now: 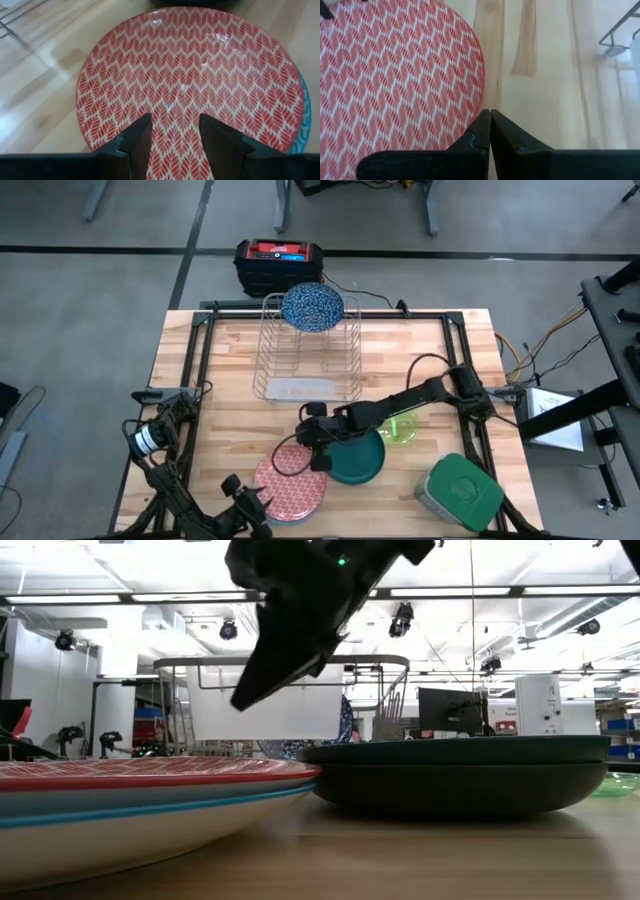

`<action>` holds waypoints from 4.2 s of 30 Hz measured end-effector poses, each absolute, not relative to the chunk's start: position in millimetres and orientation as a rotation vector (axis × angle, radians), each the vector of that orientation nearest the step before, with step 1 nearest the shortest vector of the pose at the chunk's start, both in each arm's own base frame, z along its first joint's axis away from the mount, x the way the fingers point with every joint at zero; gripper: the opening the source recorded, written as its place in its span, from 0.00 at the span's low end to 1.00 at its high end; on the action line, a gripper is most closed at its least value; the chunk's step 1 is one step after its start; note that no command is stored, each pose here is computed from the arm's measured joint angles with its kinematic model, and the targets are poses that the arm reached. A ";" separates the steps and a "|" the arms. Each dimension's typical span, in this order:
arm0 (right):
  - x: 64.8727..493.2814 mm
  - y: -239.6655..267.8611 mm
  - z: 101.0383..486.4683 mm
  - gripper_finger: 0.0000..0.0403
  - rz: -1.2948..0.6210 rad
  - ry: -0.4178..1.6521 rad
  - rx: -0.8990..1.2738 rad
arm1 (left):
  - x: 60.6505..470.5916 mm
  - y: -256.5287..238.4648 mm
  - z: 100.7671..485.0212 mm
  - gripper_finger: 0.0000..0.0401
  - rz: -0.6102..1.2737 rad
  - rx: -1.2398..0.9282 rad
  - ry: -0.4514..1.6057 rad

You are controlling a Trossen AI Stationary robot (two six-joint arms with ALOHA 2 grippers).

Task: Sort dishes
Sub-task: Put the orange patterned plate into the dish rack

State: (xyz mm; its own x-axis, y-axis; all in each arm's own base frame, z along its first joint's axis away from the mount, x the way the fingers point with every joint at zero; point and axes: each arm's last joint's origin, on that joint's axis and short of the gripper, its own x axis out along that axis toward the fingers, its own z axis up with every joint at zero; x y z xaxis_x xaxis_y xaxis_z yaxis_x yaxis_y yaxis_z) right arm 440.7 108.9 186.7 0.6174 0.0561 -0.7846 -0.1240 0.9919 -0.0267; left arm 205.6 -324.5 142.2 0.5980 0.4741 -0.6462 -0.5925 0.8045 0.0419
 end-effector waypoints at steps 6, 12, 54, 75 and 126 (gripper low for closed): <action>434.2 123.1 191.2 0.00 0.134 0.902 -0.107 | 211.3 -329.6 138.9 0.39 0.578 -0.234 0.702; 430.9 133.1 190.8 0.00 0.157 0.906 -0.114 | 211.3 -329.1 138.4 0.39 0.580 -0.232 0.703; 431.4 133.1 142.7 0.57 0.012 0.864 0.166 | 214.0 -322.9 91.4 0.39 0.667 -0.241 0.741; 443.1 129.8 128.0 0.54 0.155 0.833 0.231 | 210.7 -312.7 78.4 0.39 0.669 -0.235 0.639; 446.8 125.9 170.9 0.05 0.143 0.627 0.014 | 212.9 -311.3 147.4 0.39 0.772 -0.011 0.414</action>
State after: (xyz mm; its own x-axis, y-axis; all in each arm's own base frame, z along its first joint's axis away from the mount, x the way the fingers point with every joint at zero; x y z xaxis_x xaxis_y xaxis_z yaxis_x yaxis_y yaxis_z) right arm 446.8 125.9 170.9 0.8001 0.1377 -0.5839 -0.1292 0.9900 0.0565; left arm 212.9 -311.3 147.4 0.6404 0.6745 -0.3674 -0.6788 0.7208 0.1404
